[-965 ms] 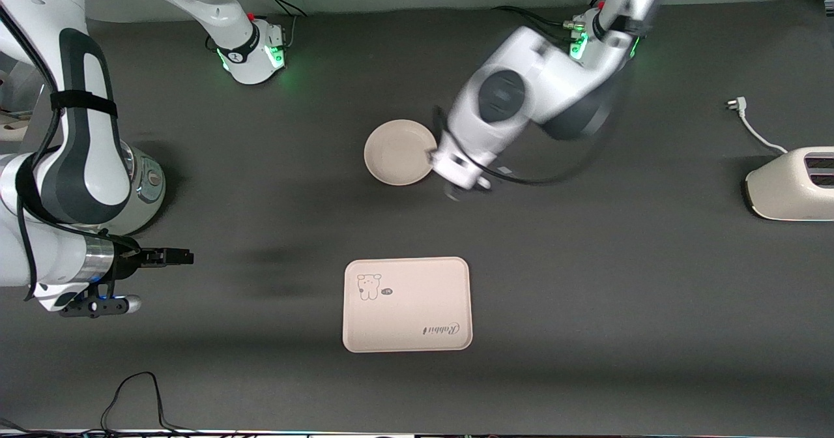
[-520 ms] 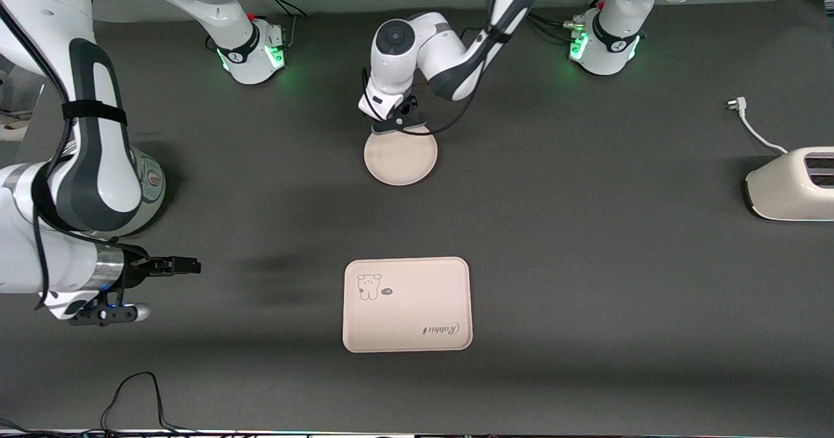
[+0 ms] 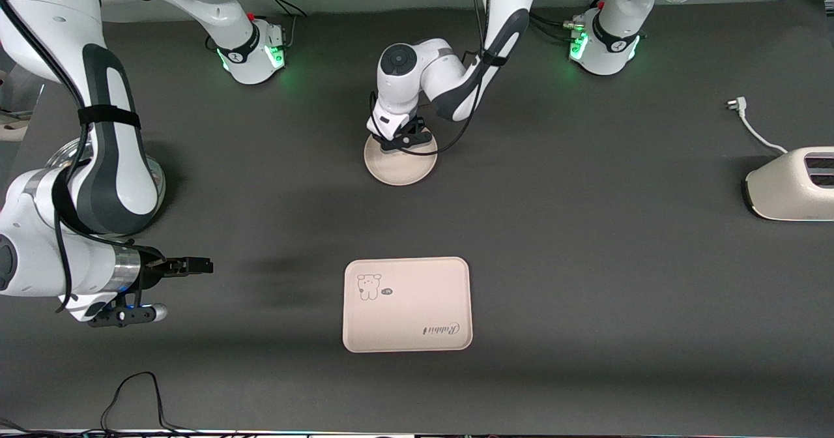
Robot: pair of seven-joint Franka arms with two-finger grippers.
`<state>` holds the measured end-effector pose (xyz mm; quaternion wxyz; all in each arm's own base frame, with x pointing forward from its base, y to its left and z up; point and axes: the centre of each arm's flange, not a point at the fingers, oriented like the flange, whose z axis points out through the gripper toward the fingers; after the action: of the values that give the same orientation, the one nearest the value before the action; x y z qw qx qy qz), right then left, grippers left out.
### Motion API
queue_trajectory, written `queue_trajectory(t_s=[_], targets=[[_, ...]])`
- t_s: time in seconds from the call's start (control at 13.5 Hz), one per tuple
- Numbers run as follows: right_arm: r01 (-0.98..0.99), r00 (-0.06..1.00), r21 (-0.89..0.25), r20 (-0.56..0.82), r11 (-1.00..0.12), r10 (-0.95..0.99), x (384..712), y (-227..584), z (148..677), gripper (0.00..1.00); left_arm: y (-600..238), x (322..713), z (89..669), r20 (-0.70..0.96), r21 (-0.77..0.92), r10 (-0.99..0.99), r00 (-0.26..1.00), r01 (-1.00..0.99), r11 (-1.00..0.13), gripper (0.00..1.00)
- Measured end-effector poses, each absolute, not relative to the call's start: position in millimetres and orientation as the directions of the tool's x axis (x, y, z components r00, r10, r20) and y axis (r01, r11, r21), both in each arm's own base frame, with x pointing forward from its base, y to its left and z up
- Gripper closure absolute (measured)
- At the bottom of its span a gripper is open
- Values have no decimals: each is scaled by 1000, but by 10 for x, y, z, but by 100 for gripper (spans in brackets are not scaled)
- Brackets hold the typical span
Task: Place bun in plate and plate on tray
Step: 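Carry the bun over the plate while the right gripper moves inward, then lower the bun onto the plate and open the left gripper, then withdraw the left gripper while the right gripper reaches toward the plate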
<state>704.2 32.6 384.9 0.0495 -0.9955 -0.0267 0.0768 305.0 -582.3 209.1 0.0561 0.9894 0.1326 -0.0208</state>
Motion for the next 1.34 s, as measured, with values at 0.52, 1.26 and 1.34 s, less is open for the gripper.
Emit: queue_trajectory(t_s=[0.52,1.26,1.34], targets=[[50,973,-187,-211,-981,90,6935,754,3628,0,-5836,3081,2154,-28,101,233,972,234,-967,0],[80,855,-221,-487,-972,181,5716,1202,3507,0,-4092,4924,4587,32,-58,259,965,260,-964,0],[87,834,-221,-517,-971,193,5530,1236,3532,0,-3815,5080,4706,46,-70,284,958,286,-956,0]])
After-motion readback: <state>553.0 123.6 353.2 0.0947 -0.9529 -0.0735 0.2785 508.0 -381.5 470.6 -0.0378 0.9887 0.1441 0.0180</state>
